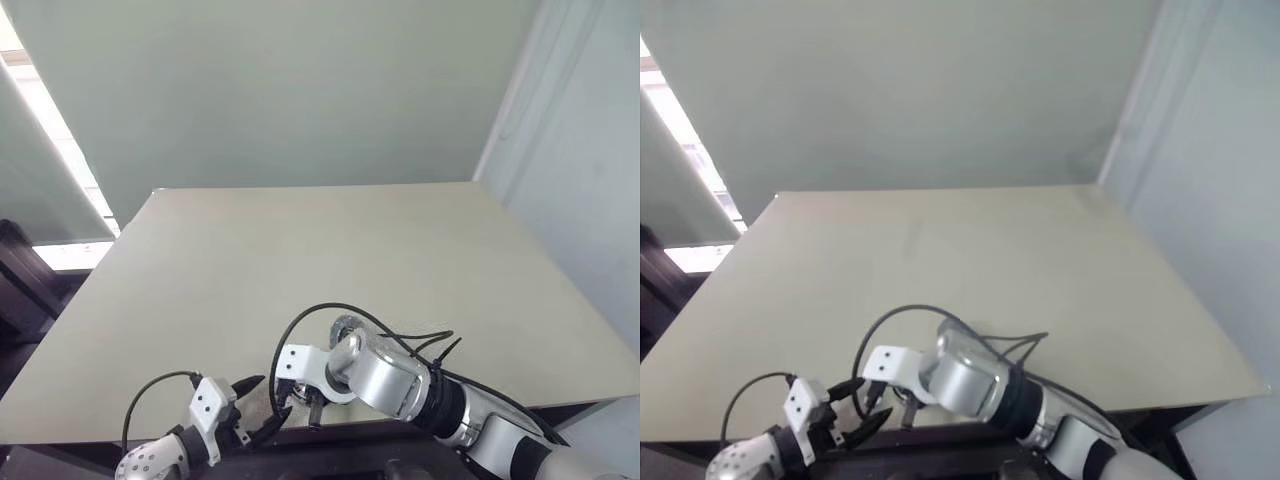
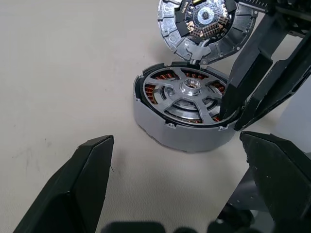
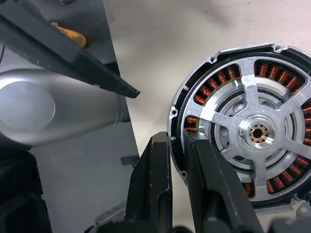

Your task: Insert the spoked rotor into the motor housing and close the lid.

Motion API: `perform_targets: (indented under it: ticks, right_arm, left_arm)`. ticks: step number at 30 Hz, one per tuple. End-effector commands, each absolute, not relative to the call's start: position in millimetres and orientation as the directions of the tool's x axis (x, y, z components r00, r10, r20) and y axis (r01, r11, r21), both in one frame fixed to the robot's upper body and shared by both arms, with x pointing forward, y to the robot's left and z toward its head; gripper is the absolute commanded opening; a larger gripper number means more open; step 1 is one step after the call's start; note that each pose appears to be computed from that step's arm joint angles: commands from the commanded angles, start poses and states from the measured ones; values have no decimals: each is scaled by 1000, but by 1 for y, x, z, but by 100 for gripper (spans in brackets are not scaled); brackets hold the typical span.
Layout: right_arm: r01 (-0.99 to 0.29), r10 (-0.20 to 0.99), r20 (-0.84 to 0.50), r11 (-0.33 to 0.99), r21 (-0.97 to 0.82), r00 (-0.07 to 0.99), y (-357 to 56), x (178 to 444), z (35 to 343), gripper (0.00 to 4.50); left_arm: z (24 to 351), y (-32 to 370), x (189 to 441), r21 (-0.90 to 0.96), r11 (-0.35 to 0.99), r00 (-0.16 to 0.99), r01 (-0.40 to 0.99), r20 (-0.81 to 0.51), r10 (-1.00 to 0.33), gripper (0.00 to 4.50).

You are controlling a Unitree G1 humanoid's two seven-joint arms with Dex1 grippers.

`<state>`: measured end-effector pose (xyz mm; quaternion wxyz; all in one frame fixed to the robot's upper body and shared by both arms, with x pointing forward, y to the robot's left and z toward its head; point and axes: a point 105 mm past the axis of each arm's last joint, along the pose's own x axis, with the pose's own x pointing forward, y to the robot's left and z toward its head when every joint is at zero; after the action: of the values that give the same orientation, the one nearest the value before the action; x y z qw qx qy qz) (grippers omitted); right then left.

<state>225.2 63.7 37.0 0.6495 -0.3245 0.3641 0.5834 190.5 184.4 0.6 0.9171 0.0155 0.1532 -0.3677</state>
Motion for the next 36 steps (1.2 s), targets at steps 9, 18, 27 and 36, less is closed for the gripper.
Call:
perform_targets:
  ticks: [9,18,27,36]
  right_arm:
    - [-981,623,-771,196,-6,129,80,236,64,8]
    - [-976,619,-774,216,0,137,80,235,63,8]
    - [-982,618,-775,187,-17,131,79,233,63,141]
    - [-983,652,-748,183,-2,123,81,234,75,448]
  left_arm:
    - [10,182,193,-52,721,685,691,-269,-677,450]
    - [11,180,194,-51,716,681,696,-269,-681,450]
    - [11,181,194,-51,717,681,696,-271,-680,450]
    - [10,181,193,-55,719,682,693,-273,-679,450]
